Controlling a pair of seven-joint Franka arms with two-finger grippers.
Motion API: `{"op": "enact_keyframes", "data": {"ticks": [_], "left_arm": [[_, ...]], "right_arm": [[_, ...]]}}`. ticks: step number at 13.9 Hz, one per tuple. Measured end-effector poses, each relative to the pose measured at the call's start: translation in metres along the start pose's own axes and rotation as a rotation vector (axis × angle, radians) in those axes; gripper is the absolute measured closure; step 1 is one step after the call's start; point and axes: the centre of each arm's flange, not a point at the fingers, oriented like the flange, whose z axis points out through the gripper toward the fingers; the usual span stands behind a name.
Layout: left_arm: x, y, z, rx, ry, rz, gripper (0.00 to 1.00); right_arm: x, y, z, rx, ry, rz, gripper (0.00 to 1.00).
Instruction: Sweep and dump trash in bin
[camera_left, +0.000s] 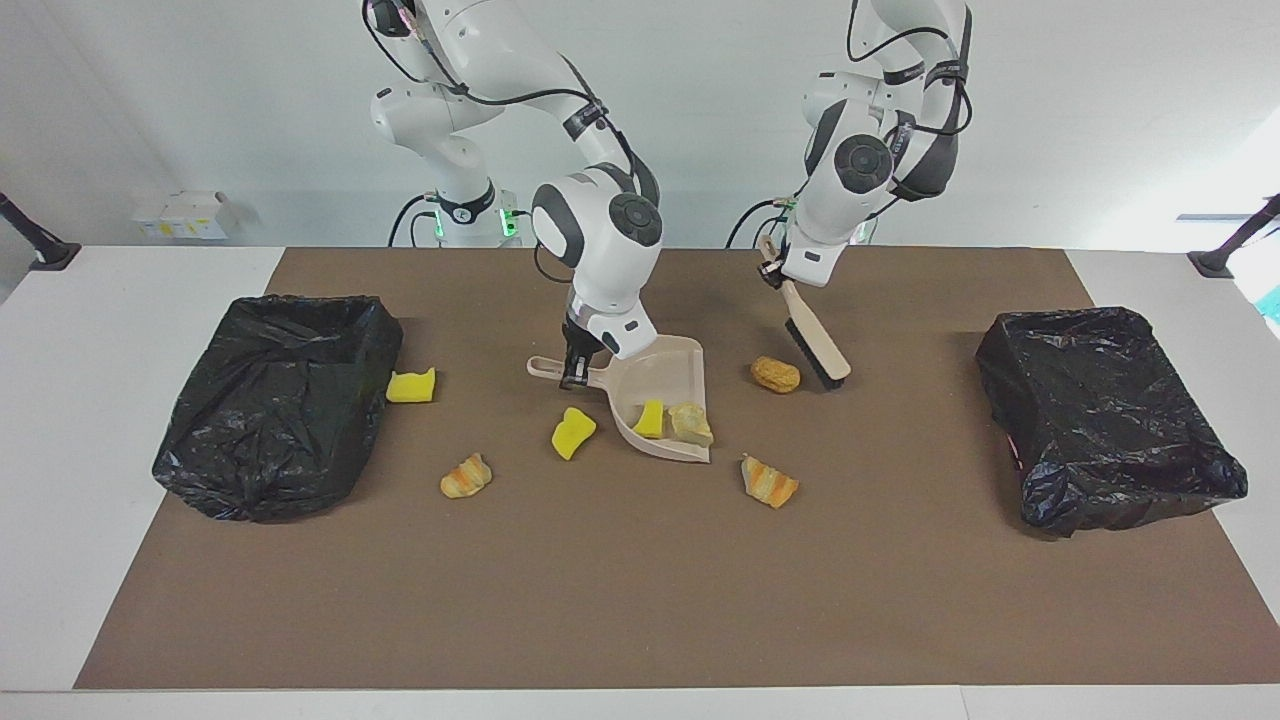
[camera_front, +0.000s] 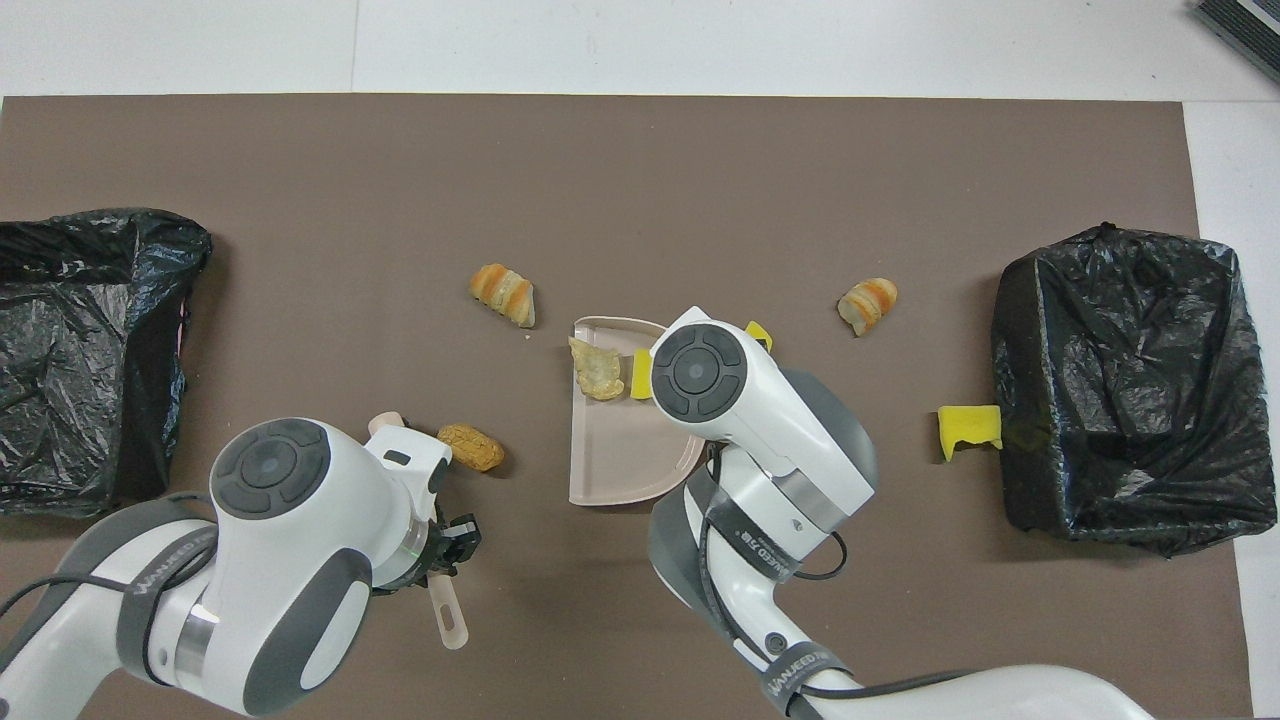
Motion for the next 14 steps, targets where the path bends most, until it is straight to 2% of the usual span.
{"op": "enact_keyframes", "data": {"ticks": [3,8,10,14], "left_arm": [[-0.020,0.022,0.007,-0.006,0.032,0.145,0.74],[-0.051,0.067,0.022,-0.069,0.087,0.266,0.74],[-0.053,0.076,0.023,-0.077,0.102,0.322,0.74],[-0.046,0.085,-0.008,-0.123,0.140,0.353,0.74]], "right_arm": [[0.001,-0.001,0.001,-0.002,-0.001,0.019,0.67],[0.006,-0.002,0.005,-0.017,0.015,0.034,0.67],[0.008,-0.003,0.006,-0.017,0.012,0.051,0.67],[0.012,-0.005,0.005,-0.020,0.014,0.063,0.67]]}}
